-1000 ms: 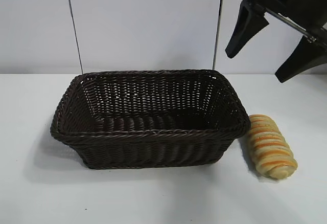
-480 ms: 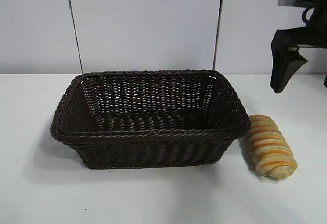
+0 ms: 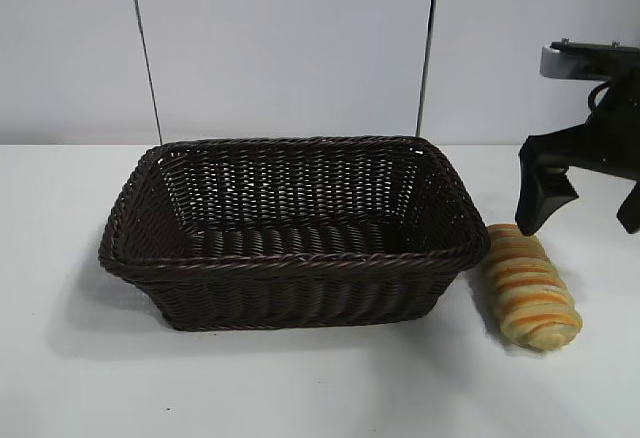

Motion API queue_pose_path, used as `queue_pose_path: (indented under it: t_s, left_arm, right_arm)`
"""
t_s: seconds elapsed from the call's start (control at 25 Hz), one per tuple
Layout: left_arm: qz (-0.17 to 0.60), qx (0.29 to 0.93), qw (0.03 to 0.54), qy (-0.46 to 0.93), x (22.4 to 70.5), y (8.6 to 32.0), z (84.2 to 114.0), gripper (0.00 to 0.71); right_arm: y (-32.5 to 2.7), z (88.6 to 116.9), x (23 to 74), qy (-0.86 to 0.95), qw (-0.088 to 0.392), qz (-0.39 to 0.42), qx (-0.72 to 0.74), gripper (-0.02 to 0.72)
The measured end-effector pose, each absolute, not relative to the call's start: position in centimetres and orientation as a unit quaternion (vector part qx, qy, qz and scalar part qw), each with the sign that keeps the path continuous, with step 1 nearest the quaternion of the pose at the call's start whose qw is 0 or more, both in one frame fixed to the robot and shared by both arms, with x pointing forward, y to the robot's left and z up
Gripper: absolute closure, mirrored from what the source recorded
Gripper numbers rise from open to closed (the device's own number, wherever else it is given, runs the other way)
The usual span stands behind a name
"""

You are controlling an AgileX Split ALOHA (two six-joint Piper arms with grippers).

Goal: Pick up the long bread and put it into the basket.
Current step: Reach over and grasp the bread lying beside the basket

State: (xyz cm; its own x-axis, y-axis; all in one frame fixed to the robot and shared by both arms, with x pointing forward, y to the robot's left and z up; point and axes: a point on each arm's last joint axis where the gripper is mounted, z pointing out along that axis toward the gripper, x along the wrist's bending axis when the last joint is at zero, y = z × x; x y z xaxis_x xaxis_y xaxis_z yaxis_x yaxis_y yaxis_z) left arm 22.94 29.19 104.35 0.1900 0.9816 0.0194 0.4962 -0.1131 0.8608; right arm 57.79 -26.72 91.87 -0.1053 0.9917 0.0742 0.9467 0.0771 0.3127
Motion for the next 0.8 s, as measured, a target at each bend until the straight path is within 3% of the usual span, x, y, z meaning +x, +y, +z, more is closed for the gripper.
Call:
queue_pose_path:
  t_s: [0.12,0.16,0.36,0.44,0.64,0.8]
  left_arm:
    - [0.322,0.673,0.377,0.549,22.9,29.2,104.3,0.016]
    - [0.322,0.673,0.377,0.549,22.9,29.2,104.3,0.016]
    - [0.322,0.673,0.377,0.549,22.9,29.2,104.3,0.016]
    - [0.322,0.673,0.377,0.549,22.9,29.2,104.3,0.016]
    - [0.322,0.673,0.377,0.549,22.9,29.2,104.3,0.016]
    - [0.322,0.673,0.377,0.549,22.9,29.2,104.3,0.016]
  right_arm:
    - [-26.6,90.9,58.0,0.722,0.070,0.143,0.674,0.024]
    - [-26.6,90.8,58.0,0.720,0.068,0.144,0.676,0.076]
    - [-26.4,90.5,58.1,0.704,0.058,0.148,0.692,0.517]
    - [-26.4,90.5,58.0,0.702,0.056,0.148,0.694,0.609]
    - [-26.4,91.0,57.8,0.705,0.054,0.144,0.692,0.642]
    - [-26.5,93.9,57.4,0.716,0.062,0.150,0.679,0.642]
